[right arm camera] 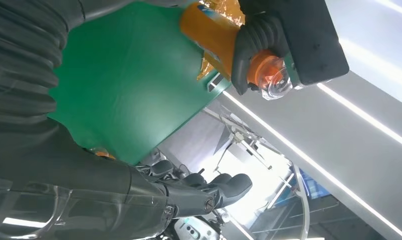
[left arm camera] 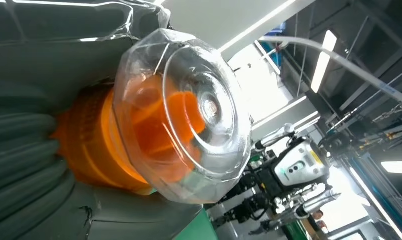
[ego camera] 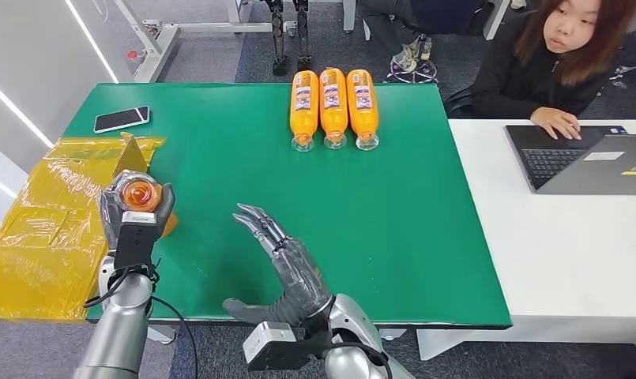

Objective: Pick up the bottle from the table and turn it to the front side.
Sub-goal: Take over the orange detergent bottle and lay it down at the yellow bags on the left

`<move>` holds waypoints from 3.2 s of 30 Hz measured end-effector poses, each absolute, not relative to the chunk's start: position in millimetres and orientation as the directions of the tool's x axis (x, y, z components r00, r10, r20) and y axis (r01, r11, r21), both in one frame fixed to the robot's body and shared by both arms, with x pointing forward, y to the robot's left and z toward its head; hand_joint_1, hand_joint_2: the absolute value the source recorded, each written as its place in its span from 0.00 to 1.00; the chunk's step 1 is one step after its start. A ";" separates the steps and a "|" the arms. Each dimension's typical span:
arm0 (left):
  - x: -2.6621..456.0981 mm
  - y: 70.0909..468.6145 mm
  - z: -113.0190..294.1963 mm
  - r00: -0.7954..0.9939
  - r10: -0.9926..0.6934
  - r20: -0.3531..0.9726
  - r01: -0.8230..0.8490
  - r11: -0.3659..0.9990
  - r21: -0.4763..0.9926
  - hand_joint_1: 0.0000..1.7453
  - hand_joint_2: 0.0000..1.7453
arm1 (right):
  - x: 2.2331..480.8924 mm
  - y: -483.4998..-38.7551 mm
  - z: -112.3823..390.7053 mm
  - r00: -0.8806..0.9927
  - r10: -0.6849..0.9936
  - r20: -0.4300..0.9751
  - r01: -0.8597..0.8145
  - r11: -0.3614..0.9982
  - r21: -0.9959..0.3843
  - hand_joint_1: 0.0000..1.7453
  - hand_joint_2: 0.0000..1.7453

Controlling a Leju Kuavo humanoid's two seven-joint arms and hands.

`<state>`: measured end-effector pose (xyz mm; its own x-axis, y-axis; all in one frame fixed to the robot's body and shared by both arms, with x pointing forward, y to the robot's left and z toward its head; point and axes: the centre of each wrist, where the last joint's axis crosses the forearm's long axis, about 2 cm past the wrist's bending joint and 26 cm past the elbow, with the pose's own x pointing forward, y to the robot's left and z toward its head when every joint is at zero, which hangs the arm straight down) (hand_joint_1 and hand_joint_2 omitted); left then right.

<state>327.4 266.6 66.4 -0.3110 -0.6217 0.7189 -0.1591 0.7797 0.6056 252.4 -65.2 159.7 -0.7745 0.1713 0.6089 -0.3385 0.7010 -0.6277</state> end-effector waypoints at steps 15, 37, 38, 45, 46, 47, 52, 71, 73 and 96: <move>344.9 267.8 66.6 -0.354 -0.922 0.160 -0.228 0.250 0.941 1.00 1.00 | 253.6 -65.2 153.5 -0.753 0.174 0.635 -0.354 0.706 -0.614 0.00 1.00; 327.3 312.9 19.9 -0.248 -0.964 -0.093 0.127 -0.128 0.984 1.00 1.00 | 247.7 -67.5 146.4 -0.721 0.164 0.673 -0.388 0.709 -0.589 0.00 1.00; 326.4 317.0 19.2 -0.242 -0.965 -0.099 0.132 -0.134 0.982 1.00 1.00 | 248.1 -67.4 146.8 -0.722 0.162 0.673 -0.390 0.708 -0.589 0.00 1.00; 321.4 328.4 15.1 -0.218 -0.966 -0.139 0.161 -0.176 0.971 0.44 1.00 | 256.5 -66.8 153.6 -0.731 0.138 0.668 -0.401 0.705 -0.585 0.00 1.00; 320.6 328.9 14.3 -0.215 -0.966 -0.145 0.165 -0.183 0.969 0.44 1.00 | 257.7 -66.6 154.8 -0.733 0.136 0.666 -0.401 0.705 -0.586 0.00 1.00; 319.6 329.2 13.5 -0.214 -0.965 -0.150 0.169 -0.188 0.967 0.44 1.00 | 258.7 -66.5 155.8 -0.735 0.136 0.664 -0.399 0.704 -0.587 0.00 1.00; 316.7 331.2 11.0 -0.211 -0.964 -0.160 0.181 -0.200 0.963 0.44 1.00 | 261.7 -66.3 157.7 -0.741 0.138 0.657 -0.396 0.701 -0.594 0.00 1.00; 314.6 332.0 8.8 -0.205 -0.963 -0.175 0.204 -0.217 0.955 0.00 1.00 | 263.0 -66.4 158.4 -0.737 0.137 0.662 -0.399 0.703 -0.589 0.00 1.00; 314.6 331.9 8.8 -0.204 -0.962 -0.180 0.205 -0.222 0.953 0.00 1.00 | 263.1 -66.4 158.5 -0.734 0.138 0.665 -0.399 0.704 -0.587 0.00 1.00; 327.1 331.0 22.3 -0.362 -0.932 -0.027 0.065 -0.054 0.996 0.00 1.00 | 252.3 -78.8 137.9 -0.730 0.190 0.657 -0.322 0.752 -0.575 0.00 1.00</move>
